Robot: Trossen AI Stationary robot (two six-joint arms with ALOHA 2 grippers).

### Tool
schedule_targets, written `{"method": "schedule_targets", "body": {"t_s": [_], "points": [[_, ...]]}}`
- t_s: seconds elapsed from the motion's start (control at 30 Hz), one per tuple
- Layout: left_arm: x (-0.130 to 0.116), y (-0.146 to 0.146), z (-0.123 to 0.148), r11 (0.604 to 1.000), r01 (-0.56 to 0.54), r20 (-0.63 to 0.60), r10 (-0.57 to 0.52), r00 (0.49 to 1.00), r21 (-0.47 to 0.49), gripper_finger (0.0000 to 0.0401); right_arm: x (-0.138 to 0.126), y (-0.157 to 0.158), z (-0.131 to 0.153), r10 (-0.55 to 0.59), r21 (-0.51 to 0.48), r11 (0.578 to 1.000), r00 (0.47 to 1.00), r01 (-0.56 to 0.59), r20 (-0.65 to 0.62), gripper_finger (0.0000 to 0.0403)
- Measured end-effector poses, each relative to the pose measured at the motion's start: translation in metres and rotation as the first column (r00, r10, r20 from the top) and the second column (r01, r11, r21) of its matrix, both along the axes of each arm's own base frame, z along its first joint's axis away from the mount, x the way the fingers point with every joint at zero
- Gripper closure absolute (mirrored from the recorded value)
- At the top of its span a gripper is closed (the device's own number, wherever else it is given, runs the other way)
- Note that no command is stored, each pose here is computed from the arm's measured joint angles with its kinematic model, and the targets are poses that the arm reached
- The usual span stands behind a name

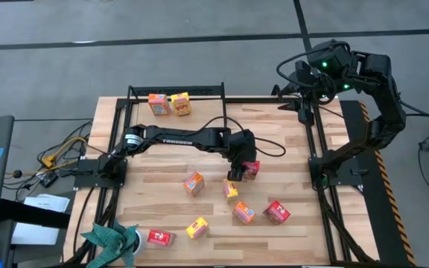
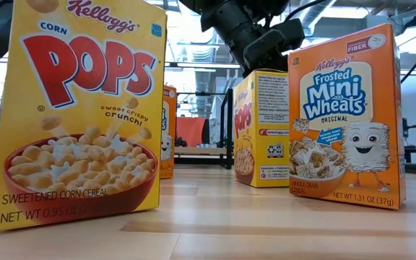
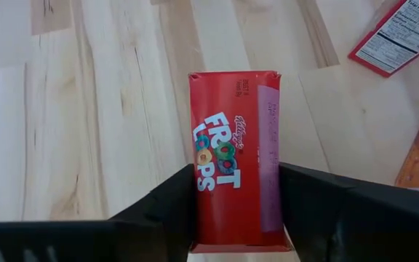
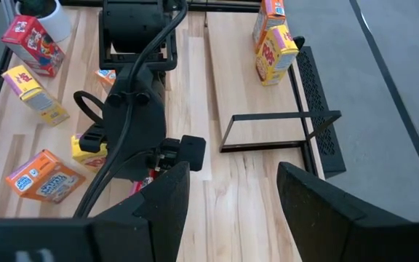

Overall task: Stack cereal on shelf
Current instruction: Put the top red cereal box on the shelf

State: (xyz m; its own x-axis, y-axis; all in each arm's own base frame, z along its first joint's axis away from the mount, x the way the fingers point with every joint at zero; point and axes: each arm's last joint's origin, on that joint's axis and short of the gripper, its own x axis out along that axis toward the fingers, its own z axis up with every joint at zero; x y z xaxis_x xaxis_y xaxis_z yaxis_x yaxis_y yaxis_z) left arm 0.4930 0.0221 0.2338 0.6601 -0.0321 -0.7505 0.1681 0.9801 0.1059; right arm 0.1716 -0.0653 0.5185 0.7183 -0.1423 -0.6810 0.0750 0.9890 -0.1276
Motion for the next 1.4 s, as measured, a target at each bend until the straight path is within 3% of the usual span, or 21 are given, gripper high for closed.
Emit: {"method": "schedule_targets", "body": {"t_s": [0.3,0.6,0.87,1.2,1.4], "points": [[-0.007,0.0,0.015,1.0,-0.026,-0.011,0.026,1.0,0.013,0.0243,0.0,0.0,0.0,0.001,-0.002,1.0,1.0,-0.001,0.0,0.0171],[-0.03,0.004,0.077,0.999,-0.044,-0.02,0.044,0.999,0.021,0.0243,-0.007,0.003,0.003,0.006,-0.014,1.0,1.0,-0.006,0.016,0.0171],[-0.081,0.011,0.155,0.987,-0.133,0.064,0.127,0.99,0.093,0.0243,-0.016,0.006,0.006,0.004,-0.022,1.0,0.999,-0.003,0.036,0.0171],[-0.153,0.065,0.218,0.913,-0.392,0.198,0.366,0.909,0.113,0.0244,-0.016,0.006,0.006,0.009,-0.028,1.0,0.999,-0.008,0.034,0.0171],[-0.182,0.119,0.221,0.876,-0.466,0.16,0.446,0.881,0.122,0.0244,-0.016,0.006,0.006,0.011,-0.034,0.999,0.999,-0.01,0.032,0.0171]]}}
